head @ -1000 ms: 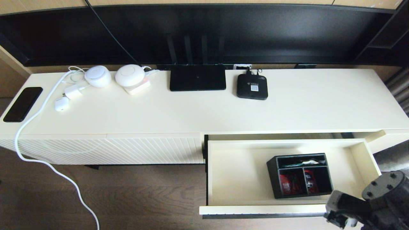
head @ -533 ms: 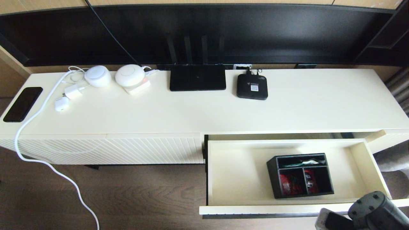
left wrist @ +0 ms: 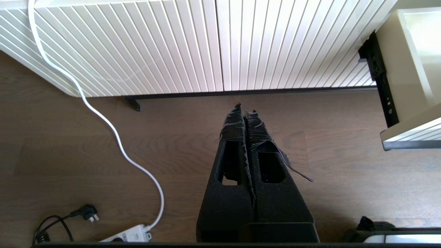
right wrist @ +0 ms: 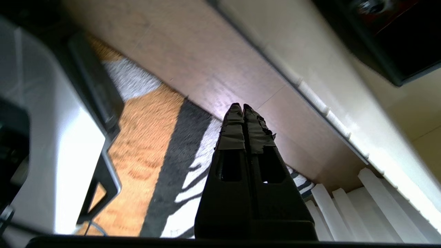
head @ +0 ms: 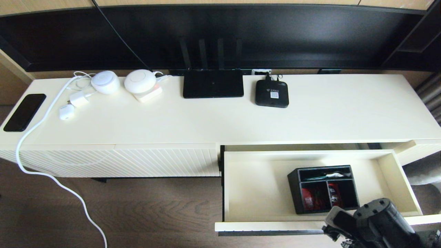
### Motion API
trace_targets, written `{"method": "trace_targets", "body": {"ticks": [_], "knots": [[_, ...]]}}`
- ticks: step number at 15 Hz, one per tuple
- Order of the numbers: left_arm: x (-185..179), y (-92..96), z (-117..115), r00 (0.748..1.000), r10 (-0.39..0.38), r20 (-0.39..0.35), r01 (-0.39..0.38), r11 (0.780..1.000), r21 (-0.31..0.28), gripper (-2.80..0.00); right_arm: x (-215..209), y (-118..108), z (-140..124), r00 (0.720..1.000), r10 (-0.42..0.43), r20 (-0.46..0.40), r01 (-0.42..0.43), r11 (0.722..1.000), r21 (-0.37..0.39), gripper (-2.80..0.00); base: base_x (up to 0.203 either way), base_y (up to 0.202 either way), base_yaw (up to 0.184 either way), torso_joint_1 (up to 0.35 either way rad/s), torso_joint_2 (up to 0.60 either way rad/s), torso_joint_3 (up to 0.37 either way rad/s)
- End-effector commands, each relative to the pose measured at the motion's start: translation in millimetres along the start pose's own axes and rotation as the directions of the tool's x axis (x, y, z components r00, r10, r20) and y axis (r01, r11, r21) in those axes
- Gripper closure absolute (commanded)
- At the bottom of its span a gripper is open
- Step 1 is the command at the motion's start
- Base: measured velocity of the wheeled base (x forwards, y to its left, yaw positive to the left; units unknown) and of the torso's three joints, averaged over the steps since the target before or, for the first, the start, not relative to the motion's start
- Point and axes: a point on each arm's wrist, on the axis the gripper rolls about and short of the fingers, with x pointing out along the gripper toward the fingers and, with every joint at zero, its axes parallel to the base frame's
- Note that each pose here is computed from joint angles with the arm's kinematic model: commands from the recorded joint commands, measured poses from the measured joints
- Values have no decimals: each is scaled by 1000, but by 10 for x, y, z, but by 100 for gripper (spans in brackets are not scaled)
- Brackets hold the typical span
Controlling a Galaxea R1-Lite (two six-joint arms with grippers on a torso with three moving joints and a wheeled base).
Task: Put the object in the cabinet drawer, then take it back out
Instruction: Close the drawer
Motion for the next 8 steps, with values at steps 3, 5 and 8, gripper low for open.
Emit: {"method": "trace_targets", "body": {"ticks": [3, 5, 8], "knots": [[0, 0, -2, 1000, 0, -1, 0, 1000, 0, 0, 271, -35, 147, 998, -61, 19, 60, 996, 59, 0, 0, 0, 0, 0, 0, 0], [0, 0, -2, 1000, 0, -1, 0, 1000, 0, 0, 300, -103, 237, 994, -95, 59, 89, 991, 100, 0, 0, 0, 0, 0, 0, 0], [1, 0, -2, 1000, 0, -1, 0, 1000, 0, 0, 308, -197, 327, 989, -123, 85, 110, 984, 140, 0, 0, 0, 0, 0, 0, 0]]}}
